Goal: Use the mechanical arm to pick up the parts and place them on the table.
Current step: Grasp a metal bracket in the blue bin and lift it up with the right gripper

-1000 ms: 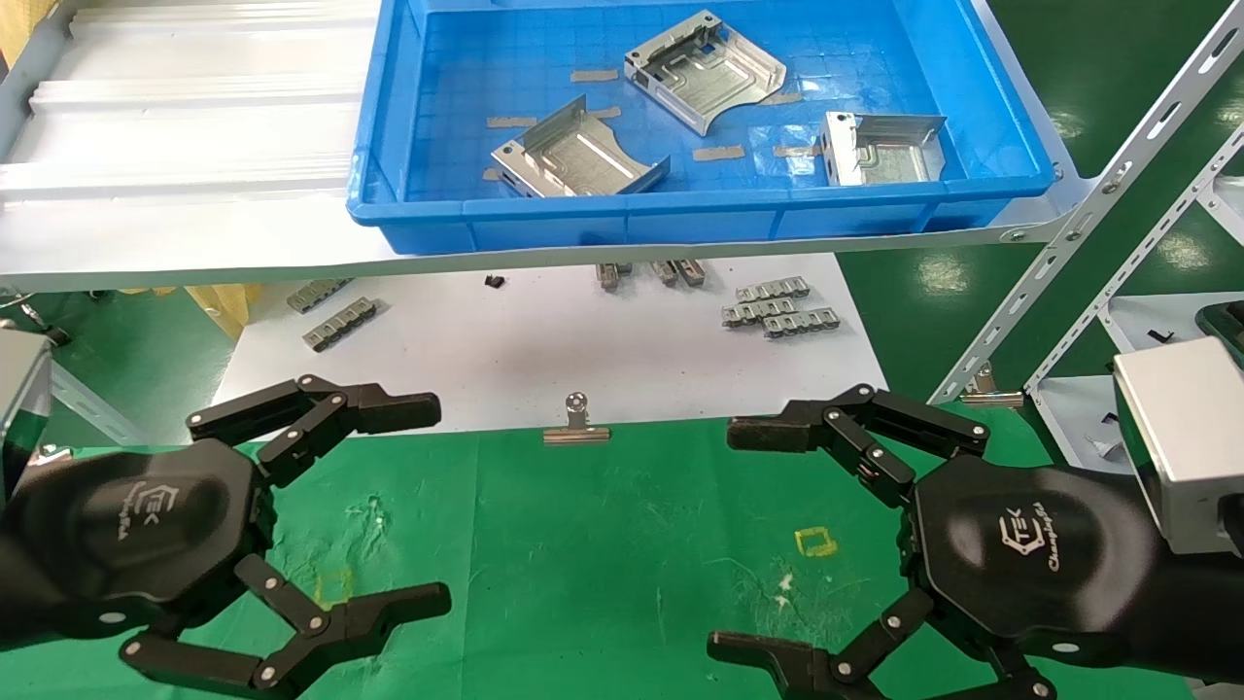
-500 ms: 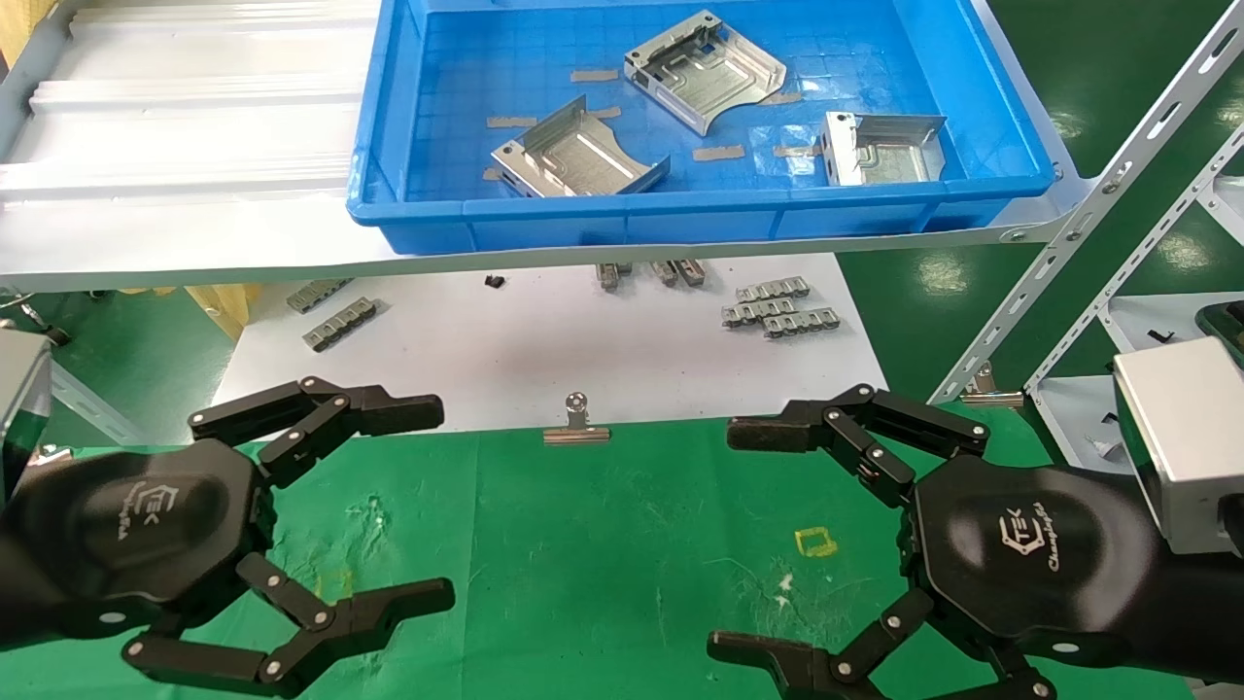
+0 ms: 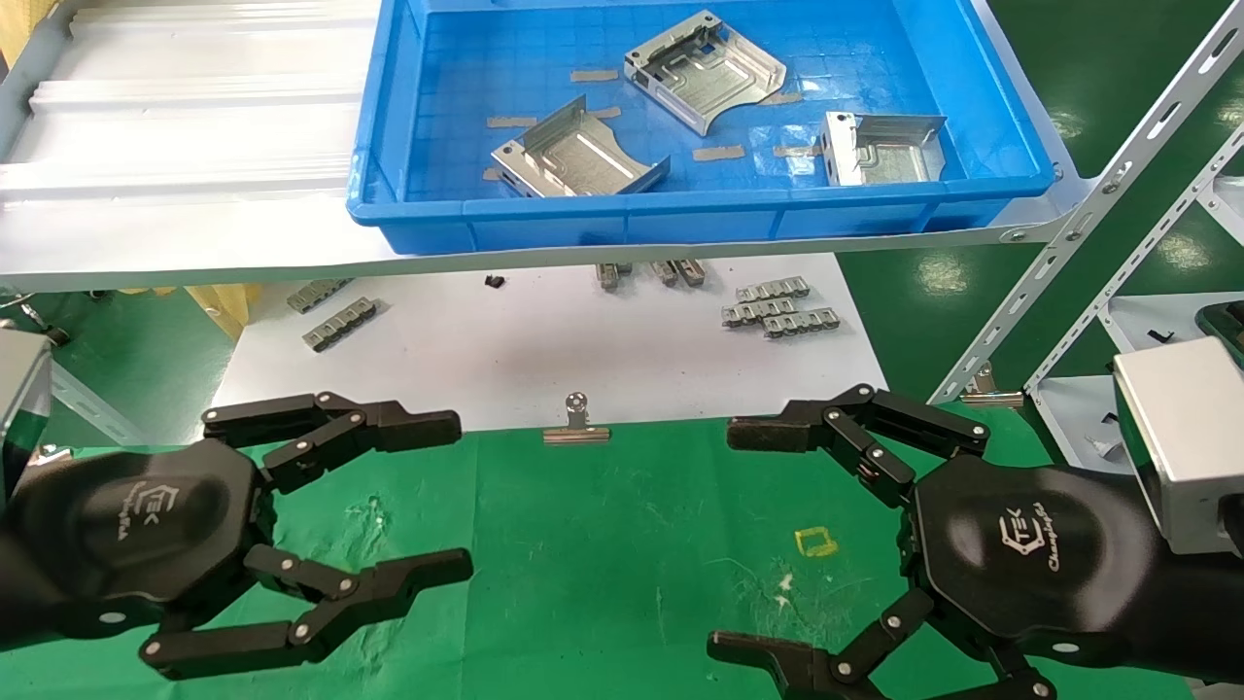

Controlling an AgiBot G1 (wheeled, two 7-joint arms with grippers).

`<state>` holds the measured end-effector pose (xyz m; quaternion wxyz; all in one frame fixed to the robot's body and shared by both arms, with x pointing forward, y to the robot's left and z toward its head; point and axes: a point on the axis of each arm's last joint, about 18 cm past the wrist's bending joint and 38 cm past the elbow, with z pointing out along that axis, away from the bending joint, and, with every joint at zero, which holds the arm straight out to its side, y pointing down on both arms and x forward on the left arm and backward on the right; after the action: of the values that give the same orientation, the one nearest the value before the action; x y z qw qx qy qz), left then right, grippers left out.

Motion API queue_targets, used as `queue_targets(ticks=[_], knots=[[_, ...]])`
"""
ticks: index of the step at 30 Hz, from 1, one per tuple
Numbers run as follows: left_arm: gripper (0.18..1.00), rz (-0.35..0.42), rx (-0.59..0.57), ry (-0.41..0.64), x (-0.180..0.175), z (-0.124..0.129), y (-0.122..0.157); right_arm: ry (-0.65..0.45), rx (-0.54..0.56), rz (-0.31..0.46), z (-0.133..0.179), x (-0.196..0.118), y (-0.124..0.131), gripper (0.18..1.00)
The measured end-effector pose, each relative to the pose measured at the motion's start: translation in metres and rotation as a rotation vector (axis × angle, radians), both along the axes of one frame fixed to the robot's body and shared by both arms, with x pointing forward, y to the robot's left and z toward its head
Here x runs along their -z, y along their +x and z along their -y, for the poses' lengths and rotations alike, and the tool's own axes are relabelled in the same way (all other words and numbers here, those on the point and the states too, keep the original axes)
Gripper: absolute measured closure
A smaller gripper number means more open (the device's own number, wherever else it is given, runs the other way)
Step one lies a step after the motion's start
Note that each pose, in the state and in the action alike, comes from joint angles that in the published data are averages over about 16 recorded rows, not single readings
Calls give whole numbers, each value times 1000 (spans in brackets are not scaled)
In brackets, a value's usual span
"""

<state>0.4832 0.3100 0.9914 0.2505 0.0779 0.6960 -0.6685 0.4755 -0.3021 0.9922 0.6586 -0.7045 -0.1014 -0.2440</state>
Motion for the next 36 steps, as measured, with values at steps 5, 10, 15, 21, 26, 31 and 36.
queue_targets(ticks=[5,10,15,21,26,31,36], knots=[[515,0,0,0,0,0,0,2,0,1,0,-1,0,178],[629,0,0,0,0,0,0,28,28,25,-2,-12,10,178],[741,0,0,0,0,0,0,73,104,75,-7,-39,36,178],[853,0,0,0,0,0,0,157,254,142,-18,-90,90,178],[924,0,0,0,0,0,0,202,395,163,-34,-133,143,178],[966,0,0,0,0,0,0,196,524,151,-57,-161,191,178],[986,0,0,0,0,0,0,158,629,135,-79,-175,224,179]])
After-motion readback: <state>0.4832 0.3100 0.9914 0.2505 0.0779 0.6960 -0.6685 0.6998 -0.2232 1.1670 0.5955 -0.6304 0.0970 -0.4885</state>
